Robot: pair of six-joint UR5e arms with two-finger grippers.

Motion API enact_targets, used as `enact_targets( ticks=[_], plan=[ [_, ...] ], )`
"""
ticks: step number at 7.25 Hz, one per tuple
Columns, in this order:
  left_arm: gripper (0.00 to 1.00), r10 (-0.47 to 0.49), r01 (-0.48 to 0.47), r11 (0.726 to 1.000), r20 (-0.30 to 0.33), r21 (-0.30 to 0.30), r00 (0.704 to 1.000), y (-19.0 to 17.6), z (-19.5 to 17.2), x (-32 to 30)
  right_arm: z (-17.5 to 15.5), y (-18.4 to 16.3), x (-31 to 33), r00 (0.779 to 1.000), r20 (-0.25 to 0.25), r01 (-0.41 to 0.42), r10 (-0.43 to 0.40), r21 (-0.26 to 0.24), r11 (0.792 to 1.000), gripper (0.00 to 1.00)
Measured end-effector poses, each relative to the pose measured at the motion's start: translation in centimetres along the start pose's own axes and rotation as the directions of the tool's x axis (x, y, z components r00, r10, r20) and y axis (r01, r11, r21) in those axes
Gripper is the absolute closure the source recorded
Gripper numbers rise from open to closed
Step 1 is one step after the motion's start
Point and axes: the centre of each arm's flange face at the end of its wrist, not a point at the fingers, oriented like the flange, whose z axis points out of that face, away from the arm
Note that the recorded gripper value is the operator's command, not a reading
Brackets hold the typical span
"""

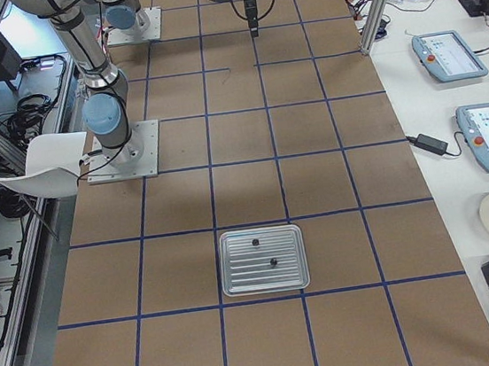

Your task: Place bearing gear from tray to pile

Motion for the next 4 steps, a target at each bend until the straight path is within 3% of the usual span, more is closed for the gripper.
enact_targets(
  ticks=[2,4],
  plan=[
    [0.00,-0.006,0.006,1.000,0.000,0.000,1.000,0.1,0.3,0.0,0.1,-0.8,2.9,0.995,-0.046,0.086,-0.086,-0.003,0.996,0.00],
    [0.00,-0.007,0.007,1.000,-0.002,0.002,1.000,0.0,0.3,0.0,1.1,-2.0,10.9,0.981,-0.089,0.168,-0.172,-0.047,0.985,0.00]
  ],
)
